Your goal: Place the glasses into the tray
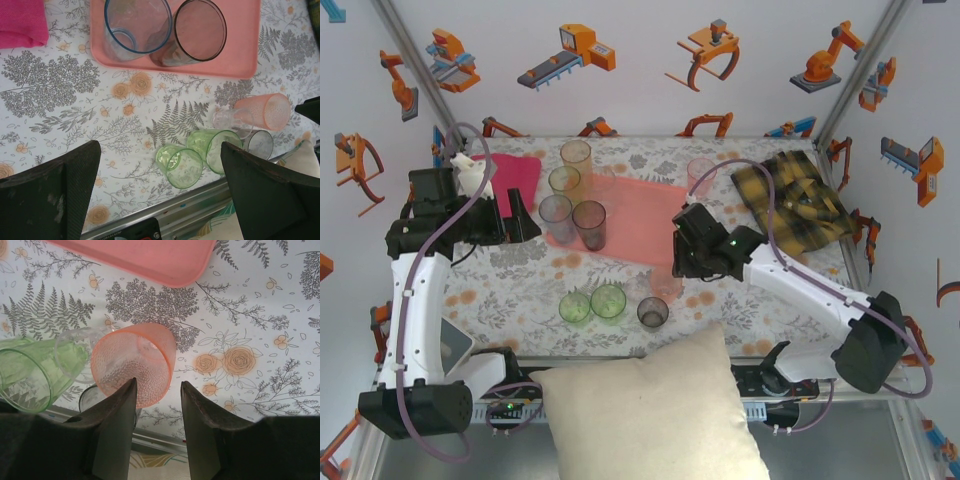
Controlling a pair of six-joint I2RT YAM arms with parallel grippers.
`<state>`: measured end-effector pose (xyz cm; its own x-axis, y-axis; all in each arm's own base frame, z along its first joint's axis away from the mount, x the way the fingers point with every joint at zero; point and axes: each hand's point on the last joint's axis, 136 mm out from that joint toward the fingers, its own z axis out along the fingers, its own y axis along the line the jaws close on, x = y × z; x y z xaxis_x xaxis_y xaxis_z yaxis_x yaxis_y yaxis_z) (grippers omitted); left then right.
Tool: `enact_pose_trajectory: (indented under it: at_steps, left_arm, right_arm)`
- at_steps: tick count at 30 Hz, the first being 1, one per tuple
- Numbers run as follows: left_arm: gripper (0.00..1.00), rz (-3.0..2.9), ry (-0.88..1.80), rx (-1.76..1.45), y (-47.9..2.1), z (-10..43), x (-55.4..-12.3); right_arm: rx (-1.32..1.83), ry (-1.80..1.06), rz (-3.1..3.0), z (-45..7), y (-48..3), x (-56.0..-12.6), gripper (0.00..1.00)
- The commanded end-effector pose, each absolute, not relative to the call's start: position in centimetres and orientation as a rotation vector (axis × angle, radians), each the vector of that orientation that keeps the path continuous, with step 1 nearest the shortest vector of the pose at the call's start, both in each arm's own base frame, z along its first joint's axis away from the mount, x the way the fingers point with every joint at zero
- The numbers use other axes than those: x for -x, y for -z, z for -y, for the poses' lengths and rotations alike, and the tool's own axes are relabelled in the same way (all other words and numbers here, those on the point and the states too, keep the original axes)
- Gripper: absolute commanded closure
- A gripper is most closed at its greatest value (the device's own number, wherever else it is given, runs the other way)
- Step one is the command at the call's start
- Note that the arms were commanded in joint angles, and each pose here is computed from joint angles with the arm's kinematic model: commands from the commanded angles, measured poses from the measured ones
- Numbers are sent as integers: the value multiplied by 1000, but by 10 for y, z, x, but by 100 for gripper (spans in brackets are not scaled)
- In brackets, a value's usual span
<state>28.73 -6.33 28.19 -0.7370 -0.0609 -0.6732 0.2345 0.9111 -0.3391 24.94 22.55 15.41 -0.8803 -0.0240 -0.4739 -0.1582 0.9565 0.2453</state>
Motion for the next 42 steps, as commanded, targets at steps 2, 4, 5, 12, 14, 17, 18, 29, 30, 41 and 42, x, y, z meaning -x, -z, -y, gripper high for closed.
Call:
enact_pose_trajectory:
  at_steps: [2, 4, 5, 12, 14, 17, 18, 29, 30, 41, 42]
  left_arm:
    - [3, -2338, 540, -158, -282, 67, -283]
    - [3, -2340, 540, -158, -281, 67, -283]
    - [3, -2339, 538, -158, -282, 66, -283]
    - [3, -2334, 532, -161, -282, 66, -282]
    - [3, -2337, 534, -161, -280, 66, -282]
    - [3, -2338, 536, -160, -280, 66, -282]
    - [3, -2338, 539, -159, -280, 67, -282]
    - [3, -2335, 539, -160, -280, 67, -281]
    - [3, -2332, 538, -161, -281, 67, -281]
    - [3, -2324, 540, -162, -284, 67, -280]
    - [3, -2322, 542, -162, -284, 68, -280]
  right_arm:
    - [118, -392, -2630, -232, -146, -251, 59]
    - [123, -385, -2641, -234, -141, -251, 59]
    - [126, -386, -2646, -235, -139, -251, 59]
    - [144, -318, -2688, -236, -122, -250, 60]
    - [151, -277, -2698, -233, -119, -250, 61]
    - [158, -239, -2703, -230, -116, -249, 62]
    - [157, -228, -2705, -229, -115, -250, 63]
    - [159, -208, -2712, -229, -105, -252, 81]
    - [159, -208, -2711, -230, -106, -252, 82]
    - [177, -166, -2684, -223, -121, -255, 93]
    - [175, -165, -2678, -223, -124, -255, 94]
